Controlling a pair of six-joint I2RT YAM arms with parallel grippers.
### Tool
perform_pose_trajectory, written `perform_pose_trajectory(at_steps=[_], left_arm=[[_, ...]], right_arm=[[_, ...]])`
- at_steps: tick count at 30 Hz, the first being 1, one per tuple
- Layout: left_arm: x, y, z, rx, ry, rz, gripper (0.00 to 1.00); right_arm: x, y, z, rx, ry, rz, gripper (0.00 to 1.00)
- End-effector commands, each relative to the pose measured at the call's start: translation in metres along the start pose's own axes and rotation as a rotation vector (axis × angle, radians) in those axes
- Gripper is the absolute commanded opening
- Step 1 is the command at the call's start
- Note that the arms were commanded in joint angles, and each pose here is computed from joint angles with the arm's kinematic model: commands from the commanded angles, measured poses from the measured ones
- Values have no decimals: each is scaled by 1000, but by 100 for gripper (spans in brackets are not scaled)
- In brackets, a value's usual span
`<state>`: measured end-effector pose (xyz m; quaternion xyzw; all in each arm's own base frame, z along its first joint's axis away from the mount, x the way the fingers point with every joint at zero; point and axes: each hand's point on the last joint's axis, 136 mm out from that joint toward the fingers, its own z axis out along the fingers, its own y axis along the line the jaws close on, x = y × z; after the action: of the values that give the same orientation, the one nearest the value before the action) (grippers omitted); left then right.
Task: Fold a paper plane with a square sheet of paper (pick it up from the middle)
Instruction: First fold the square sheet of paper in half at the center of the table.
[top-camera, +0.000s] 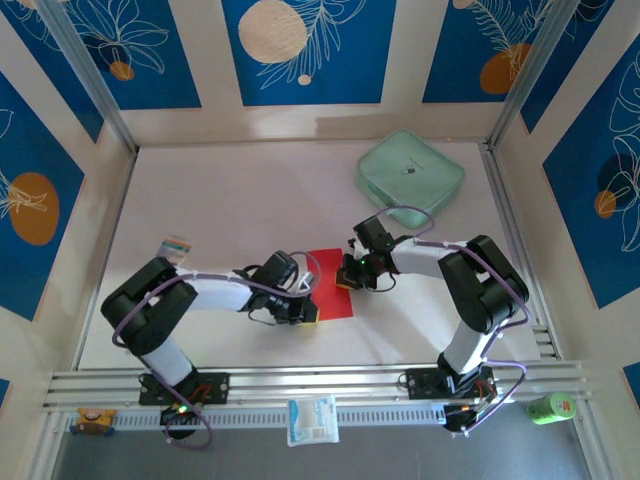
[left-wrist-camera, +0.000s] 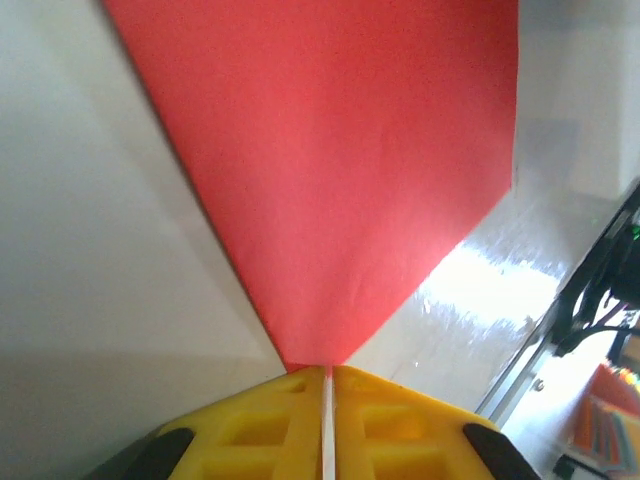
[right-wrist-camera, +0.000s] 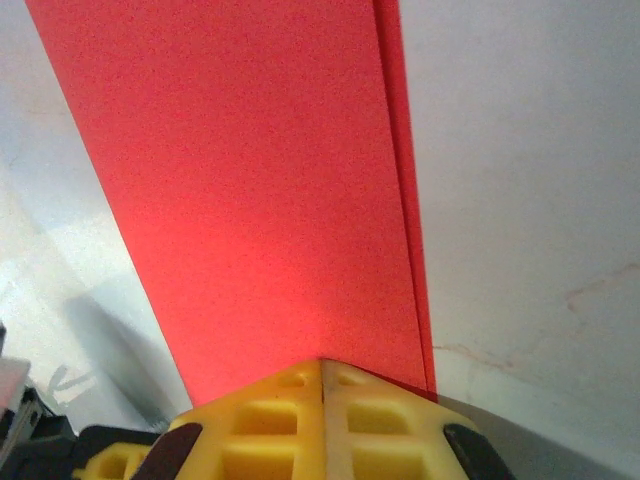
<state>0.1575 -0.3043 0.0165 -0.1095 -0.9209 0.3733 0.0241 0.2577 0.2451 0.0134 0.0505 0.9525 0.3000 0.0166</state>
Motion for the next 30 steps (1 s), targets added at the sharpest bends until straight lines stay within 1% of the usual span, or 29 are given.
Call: perform_pose_trajectory(at_steps=[1,5,7,9,11,14,17,19,21,25,26,30], left_arm=[[19,12,-1,-107,58,55,13],[17,13,-5,-175,42,83,11],[12,7,-13,-174,2,92,11],[1,-5,-26,-164,-64,111,11],[-12,-20,-40,-131,-127,119,11],[-34,-34,-57,-71,-178,100,12],[-59,-38,-71,-2,-220,56,12],[-81,-37,-78,53,-254,13,13],[-104,-42,-82,127,-269,-13,13],[-139,-33,-84,98,-288,-21,14],[-147,-30,-81,91,-283,-26,14],[-170,-18,-65,76,-262,-41,14]], right_arm=[[31,-48,7,174,80,85,0],[30,-46,7,169,83,80,0],[30,-43,7,153,80,71,0],[28,-35,5,123,78,45,0],[26,-22,2,75,72,11,0],[19,9,-10,-36,37,-61,0],[10,38,-32,-122,-19,-113,5],[7,45,-46,-138,-68,-125,9],[9,41,-59,-129,-97,-98,12],[26,19,-69,-101,-102,-9,21],[32,11,-70,-98,-97,23,26],[49,1,-67,-116,-46,71,31]])
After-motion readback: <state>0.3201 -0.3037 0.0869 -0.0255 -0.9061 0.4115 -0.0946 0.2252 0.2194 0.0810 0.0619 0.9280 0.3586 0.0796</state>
